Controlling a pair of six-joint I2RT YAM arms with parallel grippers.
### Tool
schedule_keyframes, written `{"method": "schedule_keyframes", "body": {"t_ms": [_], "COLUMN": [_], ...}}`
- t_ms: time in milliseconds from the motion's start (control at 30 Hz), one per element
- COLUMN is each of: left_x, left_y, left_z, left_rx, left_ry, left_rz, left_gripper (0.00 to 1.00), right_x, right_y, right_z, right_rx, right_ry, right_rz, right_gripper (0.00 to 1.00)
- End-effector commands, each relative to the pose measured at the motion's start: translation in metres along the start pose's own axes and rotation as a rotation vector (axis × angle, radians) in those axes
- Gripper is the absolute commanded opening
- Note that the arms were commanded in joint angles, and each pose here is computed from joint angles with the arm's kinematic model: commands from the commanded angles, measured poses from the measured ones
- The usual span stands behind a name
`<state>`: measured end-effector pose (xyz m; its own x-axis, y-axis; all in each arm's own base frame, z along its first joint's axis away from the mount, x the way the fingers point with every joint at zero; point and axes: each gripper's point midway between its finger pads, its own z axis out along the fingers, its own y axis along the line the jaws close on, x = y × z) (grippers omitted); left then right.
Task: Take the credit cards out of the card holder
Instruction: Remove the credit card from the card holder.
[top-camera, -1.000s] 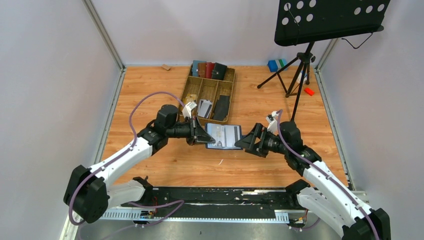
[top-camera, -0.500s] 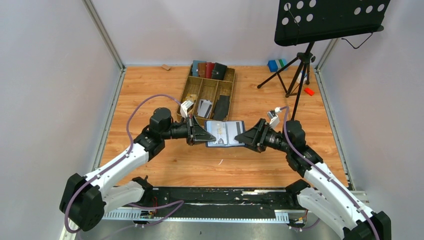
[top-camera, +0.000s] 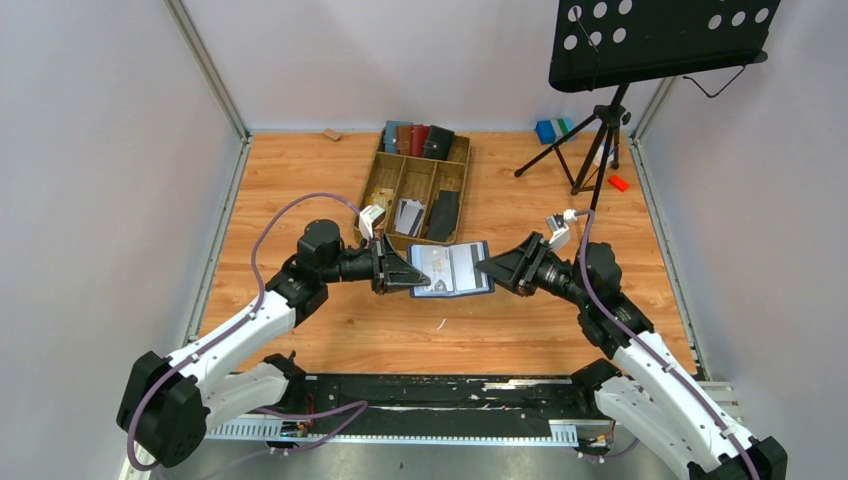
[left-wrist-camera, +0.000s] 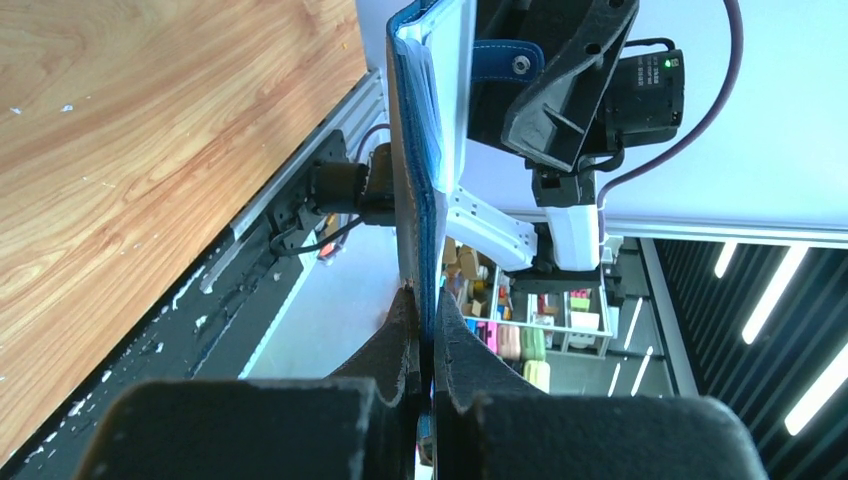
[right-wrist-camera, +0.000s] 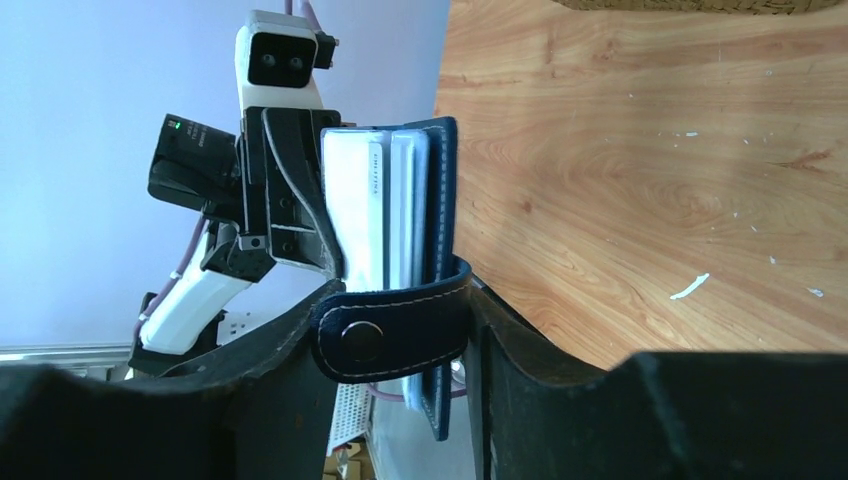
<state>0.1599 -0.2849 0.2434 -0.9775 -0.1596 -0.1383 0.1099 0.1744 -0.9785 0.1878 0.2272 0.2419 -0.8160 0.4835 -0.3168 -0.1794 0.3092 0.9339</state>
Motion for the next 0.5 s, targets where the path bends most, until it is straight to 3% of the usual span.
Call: {"method": "schedule_keyframes", "body": {"t_ms": [0,200,367,467], "left_x": [0.0014,0.0033,0.0047,0.0047], "left_y": [-0.0139,-0.0134,-0.0108,-0.0104], "left_z": [-0.0025,-0.0035,-0.004,-0.0042], "left_rx": [0.051,0.052,0.048,0.048], "left_ry": [0.002,0.004,0.007,0.007], "left_rz": [0.046,0.045,0.038,0.04], "left_gripper": [0.0,0.0,0.0,0.0], "right_x": [-0.0171,-0.017,-0.0177,-0.0171], "right_y": [0.0259,0.026,0.0315,0.0301], "right_z": [-0.0019,0.0007,0.0001,0.0004], "right_rx": [-0.064,-0.082,-0.113,-0.114], "right_ry": [-0.065,-0.062,-0.068,-0.069], "right_rz": [-0.045,-0.025,-0.016,-0.002], "right_gripper": [0.42,0.25,0.21,0.14]}}
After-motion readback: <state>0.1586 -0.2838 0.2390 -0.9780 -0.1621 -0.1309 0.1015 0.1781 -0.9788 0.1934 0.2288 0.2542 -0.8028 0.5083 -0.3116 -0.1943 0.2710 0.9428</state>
